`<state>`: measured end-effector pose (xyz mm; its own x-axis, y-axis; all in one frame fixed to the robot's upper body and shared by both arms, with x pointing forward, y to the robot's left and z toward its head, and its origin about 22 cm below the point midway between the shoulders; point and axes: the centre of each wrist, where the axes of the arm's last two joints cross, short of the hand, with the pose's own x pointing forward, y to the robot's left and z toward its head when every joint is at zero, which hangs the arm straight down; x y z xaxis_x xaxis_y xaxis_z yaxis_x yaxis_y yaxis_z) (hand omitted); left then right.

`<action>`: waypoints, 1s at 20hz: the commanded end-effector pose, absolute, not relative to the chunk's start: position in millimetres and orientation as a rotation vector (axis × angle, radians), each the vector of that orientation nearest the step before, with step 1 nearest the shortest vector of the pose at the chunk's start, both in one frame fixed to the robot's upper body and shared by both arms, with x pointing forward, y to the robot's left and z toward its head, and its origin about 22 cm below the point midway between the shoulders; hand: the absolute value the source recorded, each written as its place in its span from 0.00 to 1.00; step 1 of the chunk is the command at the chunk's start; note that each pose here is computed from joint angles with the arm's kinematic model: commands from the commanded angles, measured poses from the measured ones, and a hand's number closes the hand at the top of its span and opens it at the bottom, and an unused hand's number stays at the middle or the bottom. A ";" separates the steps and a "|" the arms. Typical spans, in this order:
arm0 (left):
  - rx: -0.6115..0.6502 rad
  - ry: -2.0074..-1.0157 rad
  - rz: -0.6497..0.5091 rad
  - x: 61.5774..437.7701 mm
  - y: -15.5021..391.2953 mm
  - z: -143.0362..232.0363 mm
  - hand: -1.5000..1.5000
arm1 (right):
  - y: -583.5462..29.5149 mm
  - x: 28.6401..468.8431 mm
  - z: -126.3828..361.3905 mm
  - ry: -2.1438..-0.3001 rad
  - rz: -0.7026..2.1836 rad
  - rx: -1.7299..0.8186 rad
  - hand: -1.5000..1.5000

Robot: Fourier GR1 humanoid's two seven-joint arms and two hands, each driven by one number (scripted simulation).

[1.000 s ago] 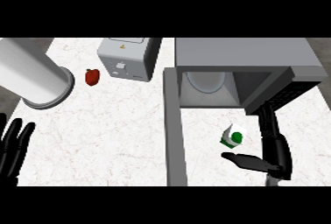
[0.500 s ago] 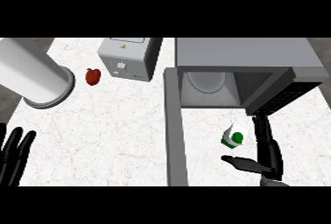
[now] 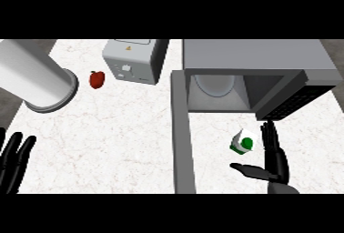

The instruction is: Pick up the milk, place it into the microwave and close the microwave

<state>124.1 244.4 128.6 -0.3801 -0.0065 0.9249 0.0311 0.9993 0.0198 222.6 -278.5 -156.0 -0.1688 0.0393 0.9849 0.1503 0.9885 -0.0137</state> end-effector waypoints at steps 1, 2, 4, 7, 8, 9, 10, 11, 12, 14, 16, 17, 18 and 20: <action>-0.021 -1.962 -0.042 115.0 245.2 118.5 0.00 | -279.1 229.2 -169.1 -1.727 -0.097 -0.128 0.00; -0.032 -1.937 -0.034 136.4 229.3 117.7 0.00 | -281.6 226.1 -169.5 -1.729 -0.078 -0.115 0.00; -0.008 -1.972 -0.050 135.4 233.1 126.0 0.00 | -274.3 244.5 -165.3 -1.729 -0.073 -0.125 0.00; -0.034 -1.966 -0.024 122.0 230.4 130.3 0.00 | -268.7 228.1 -172.5 -1.788 0.113 -0.081 1.00; -0.020 -1.940 -0.034 127.6 237.3 124.9 0.00 | -279.6 221.1 -173.7 -1.817 0.191 -0.165 1.00; -0.014 -1.973 -0.034 128.7 234.5 124.2 0.00 | -286.2 233.2 -167.0 -1.850 0.140 -0.191 1.00; -0.002 -1.961 -0.034 122.6 235.5 134.0 0.00 | -289.2 224.4 -171.4 -1.858 0.118 -0.166 1.00; -0.011 -1.960 -0.047 123.1 236.4 132.8 0.00 | -276.2 243.3 -163.0 -1.863 0.074 -0.087 1.00; -0.014 -1.949 -0.045 120.6 236.5 119.7 0.00 | -275.4 233.6 -170.1 -1.858 0.045 -0.037 1.00; -0.022 -1.969 -0.039 118.9 238.9 123.3 0.00 | -273.0 240.3 -164.6 -1.884 0.045 0.094 1.00; -0.017 -1.960 -0.019 122.5 235.2 123.9 0.00 | -266.2 244.2 -160.5 -1.894 0.070 0.148 1.00; -0.017 -1.959 -0.014 119.5 245.8 125.6 0.00 | -240.3 253.5 -157.2 -1.906 0.053 0.178 1.00; 0.007 -1.960 -0.006 119.2 249.7 126.7 0.00 | -249.5 254.4 -153.6 -1.929 0.077 0.173 1.00; -0.007 -1.952 -0.005 116.3 244.6 125.6 0.00 | -255.3 233.7 -162.0 -1.933 0.065 0.174 1.00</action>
